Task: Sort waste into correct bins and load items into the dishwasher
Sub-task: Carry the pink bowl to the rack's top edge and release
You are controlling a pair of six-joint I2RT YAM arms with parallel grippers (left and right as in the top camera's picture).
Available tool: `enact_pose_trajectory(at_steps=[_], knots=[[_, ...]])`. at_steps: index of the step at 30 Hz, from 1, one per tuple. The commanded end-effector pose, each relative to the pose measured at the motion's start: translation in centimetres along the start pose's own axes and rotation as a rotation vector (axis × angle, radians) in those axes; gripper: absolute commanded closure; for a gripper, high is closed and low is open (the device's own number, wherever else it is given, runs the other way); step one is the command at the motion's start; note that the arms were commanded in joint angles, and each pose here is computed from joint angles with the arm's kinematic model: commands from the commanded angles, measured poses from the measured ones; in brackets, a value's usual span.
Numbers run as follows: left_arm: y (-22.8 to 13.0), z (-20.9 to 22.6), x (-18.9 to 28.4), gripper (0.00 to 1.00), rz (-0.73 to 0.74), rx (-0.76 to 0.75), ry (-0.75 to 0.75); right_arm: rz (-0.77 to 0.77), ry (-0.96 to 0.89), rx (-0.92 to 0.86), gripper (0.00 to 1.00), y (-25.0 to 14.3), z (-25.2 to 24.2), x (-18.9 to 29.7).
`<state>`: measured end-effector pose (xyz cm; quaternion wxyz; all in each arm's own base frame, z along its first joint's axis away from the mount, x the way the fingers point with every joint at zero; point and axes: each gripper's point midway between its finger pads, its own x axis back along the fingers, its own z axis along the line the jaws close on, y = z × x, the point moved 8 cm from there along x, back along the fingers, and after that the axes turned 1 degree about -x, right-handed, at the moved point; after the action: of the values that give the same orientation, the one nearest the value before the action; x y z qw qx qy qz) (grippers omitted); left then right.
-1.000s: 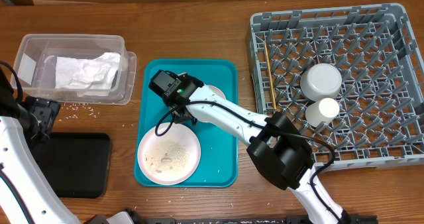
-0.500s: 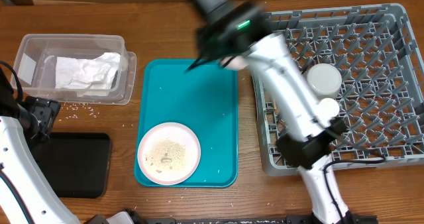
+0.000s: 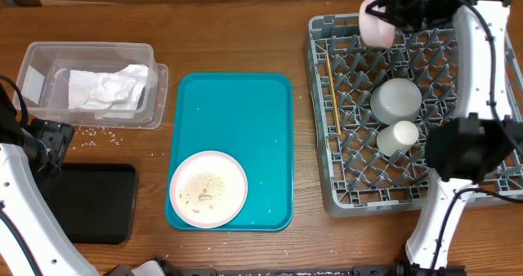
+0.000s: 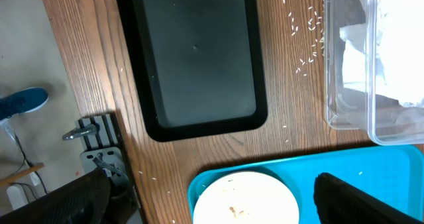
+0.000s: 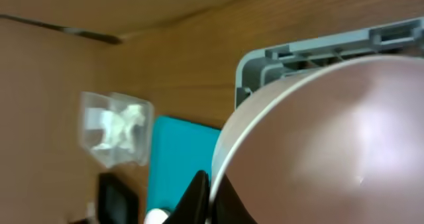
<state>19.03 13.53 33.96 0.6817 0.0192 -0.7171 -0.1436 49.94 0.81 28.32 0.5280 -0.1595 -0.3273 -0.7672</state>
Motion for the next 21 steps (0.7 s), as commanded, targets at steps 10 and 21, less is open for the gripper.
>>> enact_pose_trajectory(at_steps=[10, 21], knots=[[0.1, -0.1, 0.3, 0.0, -0.01, 0.013, -0.007, 0.001, 0.509, -0.171, 0.96, -1.0, -6.7, 1.2], [0.1, -0.1, 0.3, 0.0, -0.01, 0.013, -0.007, 0.021, 0.487, -0.219, 0.96, -1.0, -6.4, 0.5]])
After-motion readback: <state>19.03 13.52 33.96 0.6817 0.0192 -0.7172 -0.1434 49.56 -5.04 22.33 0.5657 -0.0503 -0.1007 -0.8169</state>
